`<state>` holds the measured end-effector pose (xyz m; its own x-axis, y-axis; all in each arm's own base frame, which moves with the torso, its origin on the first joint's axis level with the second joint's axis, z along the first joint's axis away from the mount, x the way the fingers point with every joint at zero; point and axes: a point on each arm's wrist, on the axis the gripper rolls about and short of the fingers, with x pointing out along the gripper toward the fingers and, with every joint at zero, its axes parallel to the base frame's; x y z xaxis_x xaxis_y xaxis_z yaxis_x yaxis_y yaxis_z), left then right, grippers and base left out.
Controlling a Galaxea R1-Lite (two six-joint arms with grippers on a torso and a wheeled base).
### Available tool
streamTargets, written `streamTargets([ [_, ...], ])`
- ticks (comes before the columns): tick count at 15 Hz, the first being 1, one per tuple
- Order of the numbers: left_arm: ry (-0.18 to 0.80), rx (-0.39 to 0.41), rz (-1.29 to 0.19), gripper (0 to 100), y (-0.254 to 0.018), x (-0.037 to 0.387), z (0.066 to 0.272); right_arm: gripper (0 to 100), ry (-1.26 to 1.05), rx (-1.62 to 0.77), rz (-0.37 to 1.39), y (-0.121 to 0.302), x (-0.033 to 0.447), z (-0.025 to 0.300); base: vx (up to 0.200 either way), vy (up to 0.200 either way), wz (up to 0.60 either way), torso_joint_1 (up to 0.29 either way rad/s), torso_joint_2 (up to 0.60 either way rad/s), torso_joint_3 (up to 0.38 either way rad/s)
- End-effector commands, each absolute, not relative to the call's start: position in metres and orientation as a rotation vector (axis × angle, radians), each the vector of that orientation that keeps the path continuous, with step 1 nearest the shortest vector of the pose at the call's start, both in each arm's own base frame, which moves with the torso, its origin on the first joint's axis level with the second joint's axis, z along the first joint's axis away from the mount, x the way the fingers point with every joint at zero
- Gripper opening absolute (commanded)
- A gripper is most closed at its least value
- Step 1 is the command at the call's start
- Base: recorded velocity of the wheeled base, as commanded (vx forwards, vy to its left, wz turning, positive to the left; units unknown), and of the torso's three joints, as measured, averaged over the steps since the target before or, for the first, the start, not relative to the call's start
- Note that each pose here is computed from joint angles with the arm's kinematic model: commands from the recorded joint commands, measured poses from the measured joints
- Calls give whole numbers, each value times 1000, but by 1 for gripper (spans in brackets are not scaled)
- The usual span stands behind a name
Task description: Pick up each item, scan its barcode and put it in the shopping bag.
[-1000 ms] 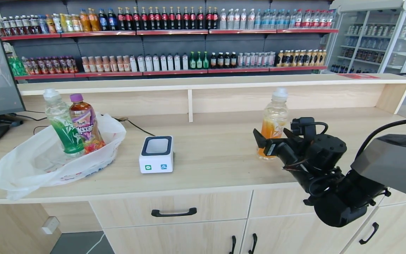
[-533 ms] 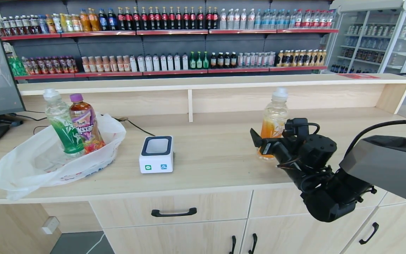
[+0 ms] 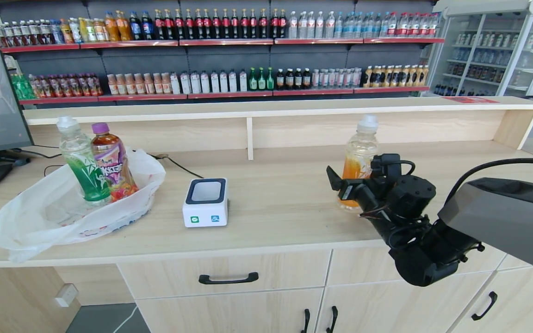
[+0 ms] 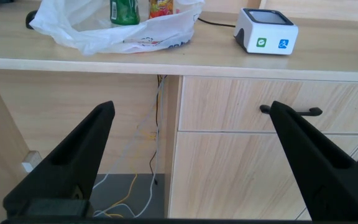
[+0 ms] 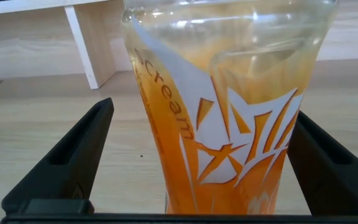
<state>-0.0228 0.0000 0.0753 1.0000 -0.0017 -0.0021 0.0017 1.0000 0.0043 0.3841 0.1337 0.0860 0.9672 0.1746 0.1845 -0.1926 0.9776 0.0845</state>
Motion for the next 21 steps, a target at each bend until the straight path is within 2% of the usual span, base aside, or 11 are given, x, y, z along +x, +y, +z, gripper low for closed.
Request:
streamTargets([
  [1,2,5,-2,100,0,-23,75,100,-178,102,187,135,385,85,0,0,0,0,0,0],
  [6,2,5,-2,100,0,-23,75,100,-202,109,188,136,389,89,0,0,0,0,0,0],
  [7,2,5,-2,100,0,-23,75,0,-200,107,187,136,389,88,0,0,0,0,0,0],
  [21,2,5,-2,100,0,-23,75,0,-211,116,191,137,383,97,0,0,0,0,0,0],
])
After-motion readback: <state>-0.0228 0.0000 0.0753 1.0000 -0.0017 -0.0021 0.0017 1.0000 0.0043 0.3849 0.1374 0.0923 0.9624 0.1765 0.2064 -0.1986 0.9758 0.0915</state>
